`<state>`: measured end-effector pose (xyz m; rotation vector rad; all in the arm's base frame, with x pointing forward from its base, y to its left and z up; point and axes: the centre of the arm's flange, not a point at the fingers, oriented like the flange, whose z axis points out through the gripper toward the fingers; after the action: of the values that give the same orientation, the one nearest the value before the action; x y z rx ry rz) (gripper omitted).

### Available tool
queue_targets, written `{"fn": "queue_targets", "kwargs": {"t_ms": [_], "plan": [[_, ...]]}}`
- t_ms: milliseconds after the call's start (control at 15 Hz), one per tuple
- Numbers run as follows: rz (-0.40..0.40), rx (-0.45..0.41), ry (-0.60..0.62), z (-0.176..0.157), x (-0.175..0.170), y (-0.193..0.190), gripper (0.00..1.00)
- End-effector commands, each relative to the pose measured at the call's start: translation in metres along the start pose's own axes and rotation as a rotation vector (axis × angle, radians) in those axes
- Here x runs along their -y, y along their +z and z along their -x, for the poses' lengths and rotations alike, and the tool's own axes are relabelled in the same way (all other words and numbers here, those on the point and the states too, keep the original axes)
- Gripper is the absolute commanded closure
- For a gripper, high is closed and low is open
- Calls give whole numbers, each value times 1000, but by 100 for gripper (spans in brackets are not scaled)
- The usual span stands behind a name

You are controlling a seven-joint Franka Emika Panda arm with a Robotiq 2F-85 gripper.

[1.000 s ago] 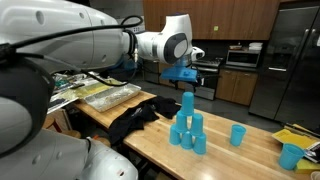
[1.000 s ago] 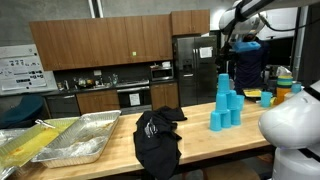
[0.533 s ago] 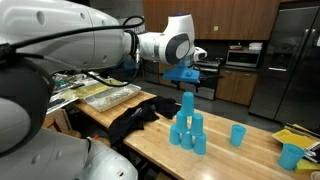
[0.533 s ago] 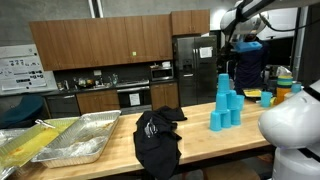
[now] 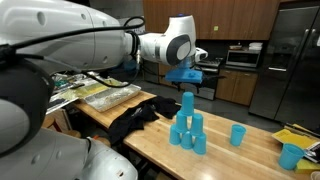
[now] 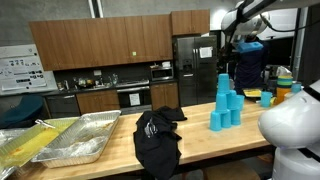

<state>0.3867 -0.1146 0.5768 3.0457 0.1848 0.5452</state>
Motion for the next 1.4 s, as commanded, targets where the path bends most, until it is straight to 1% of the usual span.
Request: {"fn": "queue_targets", "kwargs": {"t_ms": [0, 1333], "plan": [[1, -14, -36, -1, -3, 5, 0], [5, -25, -55, -9, -1, 29, 0]]}}
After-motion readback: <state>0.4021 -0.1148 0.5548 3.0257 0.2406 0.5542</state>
